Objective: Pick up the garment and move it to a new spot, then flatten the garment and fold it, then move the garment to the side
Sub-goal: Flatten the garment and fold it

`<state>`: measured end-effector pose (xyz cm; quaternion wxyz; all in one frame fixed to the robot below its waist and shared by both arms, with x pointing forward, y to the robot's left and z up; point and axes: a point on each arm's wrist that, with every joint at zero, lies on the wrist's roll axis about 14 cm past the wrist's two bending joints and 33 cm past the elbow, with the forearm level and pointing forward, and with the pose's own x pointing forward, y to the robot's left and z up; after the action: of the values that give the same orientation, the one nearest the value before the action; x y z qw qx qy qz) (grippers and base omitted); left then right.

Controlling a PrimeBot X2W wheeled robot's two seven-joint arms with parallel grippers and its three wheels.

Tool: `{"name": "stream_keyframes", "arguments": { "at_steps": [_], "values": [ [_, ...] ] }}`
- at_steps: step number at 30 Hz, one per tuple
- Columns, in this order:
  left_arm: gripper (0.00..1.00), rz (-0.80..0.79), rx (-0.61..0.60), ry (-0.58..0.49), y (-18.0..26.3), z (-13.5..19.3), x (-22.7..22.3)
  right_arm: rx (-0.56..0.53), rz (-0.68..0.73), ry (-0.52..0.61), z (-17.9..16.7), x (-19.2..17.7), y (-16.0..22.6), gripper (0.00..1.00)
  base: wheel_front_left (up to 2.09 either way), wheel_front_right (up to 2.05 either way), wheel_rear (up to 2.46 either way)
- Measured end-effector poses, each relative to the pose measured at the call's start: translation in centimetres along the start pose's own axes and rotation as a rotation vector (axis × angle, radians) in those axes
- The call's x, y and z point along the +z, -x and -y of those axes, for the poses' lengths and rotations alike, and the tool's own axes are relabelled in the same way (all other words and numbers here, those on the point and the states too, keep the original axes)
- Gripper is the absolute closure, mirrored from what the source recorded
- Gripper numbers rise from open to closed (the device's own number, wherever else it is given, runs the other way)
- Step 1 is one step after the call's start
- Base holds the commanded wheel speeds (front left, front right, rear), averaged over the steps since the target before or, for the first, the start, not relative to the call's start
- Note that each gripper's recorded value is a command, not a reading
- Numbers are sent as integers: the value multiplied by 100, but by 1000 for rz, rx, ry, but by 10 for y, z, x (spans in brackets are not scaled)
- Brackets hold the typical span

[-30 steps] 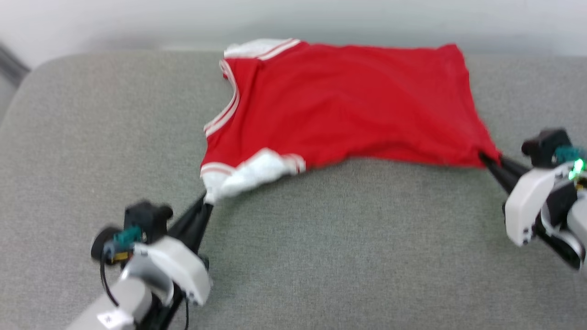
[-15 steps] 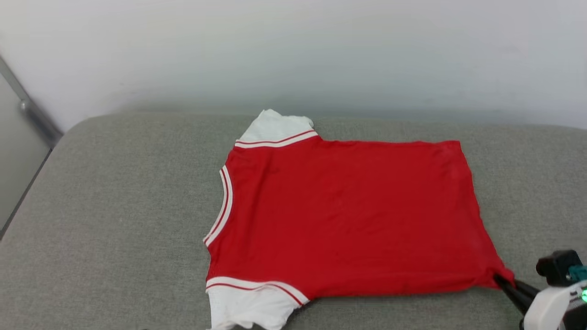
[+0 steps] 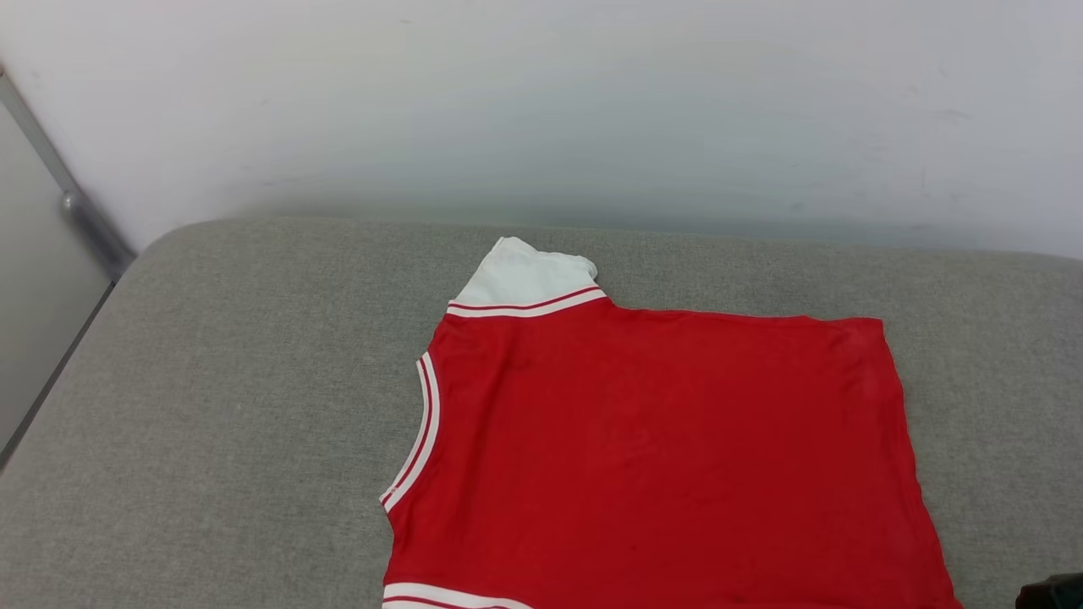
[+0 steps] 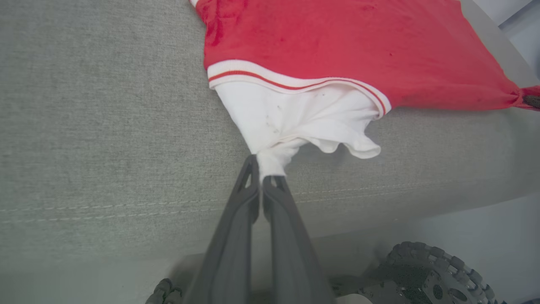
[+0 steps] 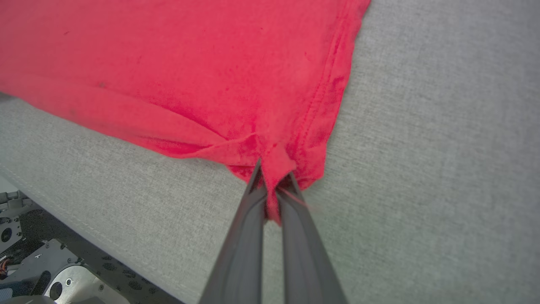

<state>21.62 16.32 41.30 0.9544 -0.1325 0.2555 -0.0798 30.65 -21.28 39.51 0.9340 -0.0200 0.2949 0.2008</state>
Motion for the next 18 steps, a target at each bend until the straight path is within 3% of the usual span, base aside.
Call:
{"name": "stream_keyframes", "arguments": {
  "at_steps": [8, 18],
  "values": [
    [100, 83, -19, -60, -19, -2, 31, 3, 11, -1, -9, 12, 0, 100, 0, 0, 0],
    [100, 169, -103, -244, -74, -1, 98, -23, 65, 16, 3, 53, -17, 100, 0, 0, 0]
  ]
}}
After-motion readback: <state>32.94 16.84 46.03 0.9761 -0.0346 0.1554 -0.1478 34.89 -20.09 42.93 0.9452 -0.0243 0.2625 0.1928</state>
